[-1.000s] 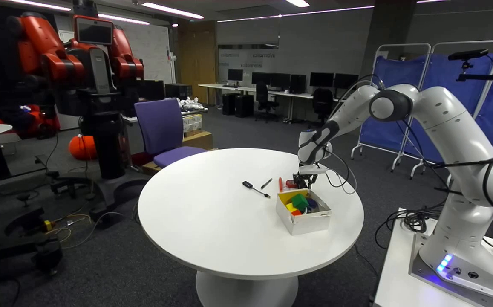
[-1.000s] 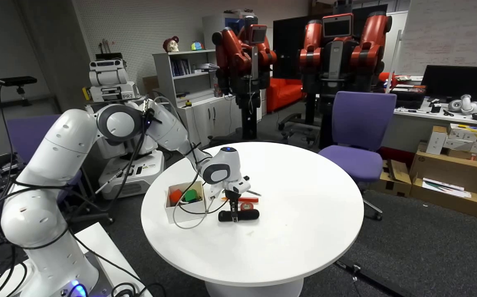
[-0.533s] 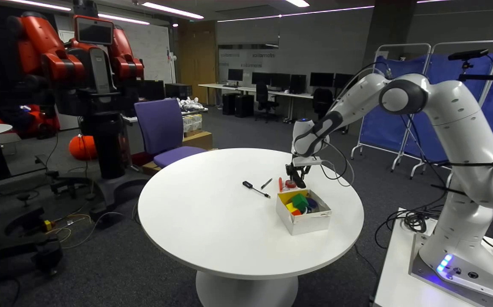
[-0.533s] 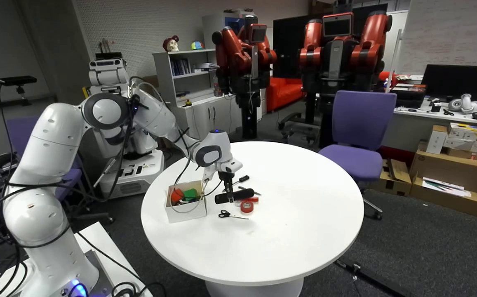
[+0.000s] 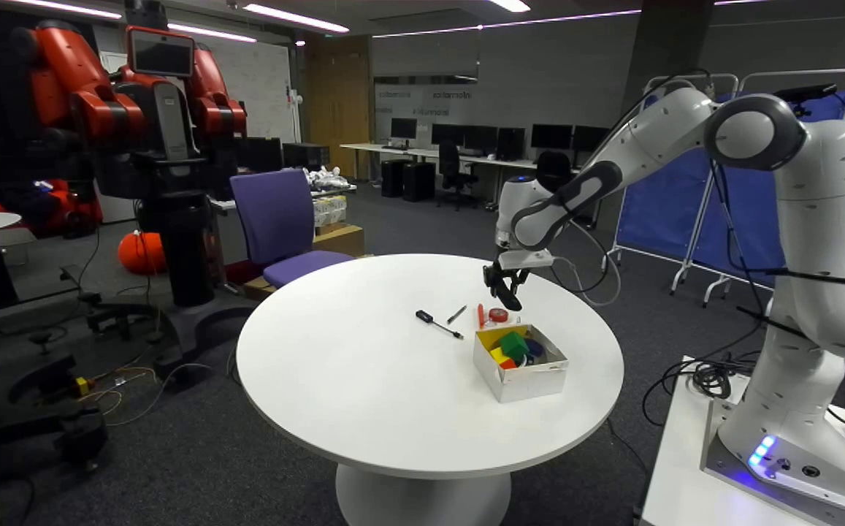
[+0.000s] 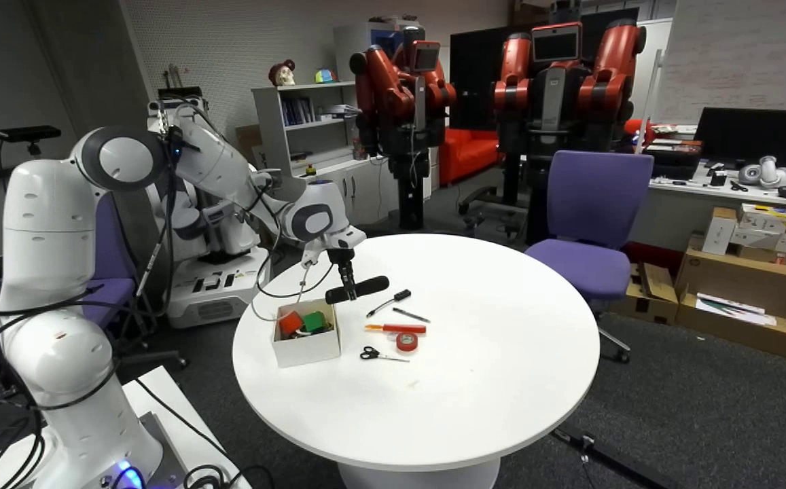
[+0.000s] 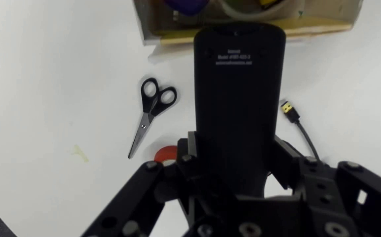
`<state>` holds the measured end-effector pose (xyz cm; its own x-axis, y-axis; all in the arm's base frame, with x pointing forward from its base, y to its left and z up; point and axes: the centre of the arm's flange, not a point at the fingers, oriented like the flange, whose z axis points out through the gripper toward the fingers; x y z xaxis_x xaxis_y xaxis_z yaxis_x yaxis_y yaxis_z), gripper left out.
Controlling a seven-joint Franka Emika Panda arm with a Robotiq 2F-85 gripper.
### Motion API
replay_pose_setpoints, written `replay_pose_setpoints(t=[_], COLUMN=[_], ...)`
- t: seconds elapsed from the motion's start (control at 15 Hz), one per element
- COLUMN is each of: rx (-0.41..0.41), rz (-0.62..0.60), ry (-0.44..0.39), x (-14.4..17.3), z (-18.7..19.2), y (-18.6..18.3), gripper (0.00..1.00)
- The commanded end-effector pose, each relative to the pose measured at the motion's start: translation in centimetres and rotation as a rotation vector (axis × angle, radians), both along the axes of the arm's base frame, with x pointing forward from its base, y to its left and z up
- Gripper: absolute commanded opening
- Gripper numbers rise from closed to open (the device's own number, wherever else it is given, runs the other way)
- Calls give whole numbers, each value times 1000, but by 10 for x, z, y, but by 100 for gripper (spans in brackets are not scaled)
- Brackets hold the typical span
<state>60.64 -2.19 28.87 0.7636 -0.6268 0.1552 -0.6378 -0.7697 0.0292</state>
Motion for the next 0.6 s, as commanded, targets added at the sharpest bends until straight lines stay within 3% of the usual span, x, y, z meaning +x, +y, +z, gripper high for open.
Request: replay_pose_setpoints(t=[0.0,0.53], rx=[16,4], rz=[14,45], ry=[14,68], x=[-31,-50], z=[9,-33], y=[38,107], gripper=[30,30])
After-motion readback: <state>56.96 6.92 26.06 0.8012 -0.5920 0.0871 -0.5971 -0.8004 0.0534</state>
